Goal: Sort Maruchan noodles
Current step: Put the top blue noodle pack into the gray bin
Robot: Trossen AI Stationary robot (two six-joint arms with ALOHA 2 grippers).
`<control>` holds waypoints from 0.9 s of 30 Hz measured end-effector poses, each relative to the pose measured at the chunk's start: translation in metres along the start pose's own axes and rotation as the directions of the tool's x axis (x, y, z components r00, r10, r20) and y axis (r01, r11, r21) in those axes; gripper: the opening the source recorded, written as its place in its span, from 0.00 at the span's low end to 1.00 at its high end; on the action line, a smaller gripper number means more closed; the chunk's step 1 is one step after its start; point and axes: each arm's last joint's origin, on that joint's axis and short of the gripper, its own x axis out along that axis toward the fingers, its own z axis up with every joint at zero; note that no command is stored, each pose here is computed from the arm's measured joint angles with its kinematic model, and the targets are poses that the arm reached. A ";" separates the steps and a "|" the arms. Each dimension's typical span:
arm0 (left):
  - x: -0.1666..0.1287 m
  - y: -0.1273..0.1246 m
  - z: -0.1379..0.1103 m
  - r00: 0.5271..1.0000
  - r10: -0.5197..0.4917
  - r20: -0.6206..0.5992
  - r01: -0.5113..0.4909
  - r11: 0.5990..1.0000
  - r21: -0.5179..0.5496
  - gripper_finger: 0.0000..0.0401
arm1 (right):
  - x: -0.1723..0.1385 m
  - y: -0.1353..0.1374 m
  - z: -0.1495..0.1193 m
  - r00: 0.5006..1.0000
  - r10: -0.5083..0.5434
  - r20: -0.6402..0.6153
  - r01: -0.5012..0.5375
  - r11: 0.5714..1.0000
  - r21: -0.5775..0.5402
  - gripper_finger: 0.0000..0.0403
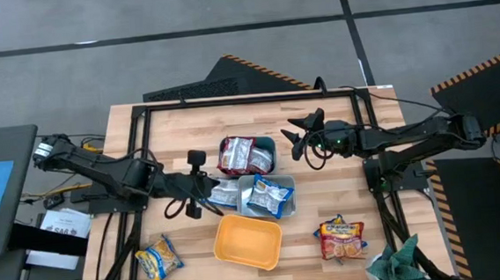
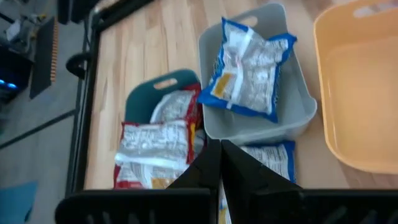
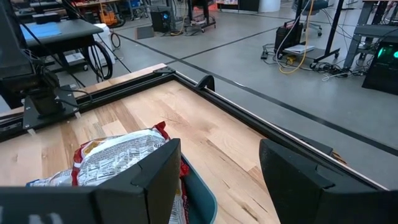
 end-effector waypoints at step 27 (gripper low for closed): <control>0.055 -0.035 -0.122 0.968 -0.138 0.208 0.200 0.929 -0.311 0.10 | 0.000 0.000 -0.001 1.000 -0.001 -0.005 0.001 1.000 -0.002 0.59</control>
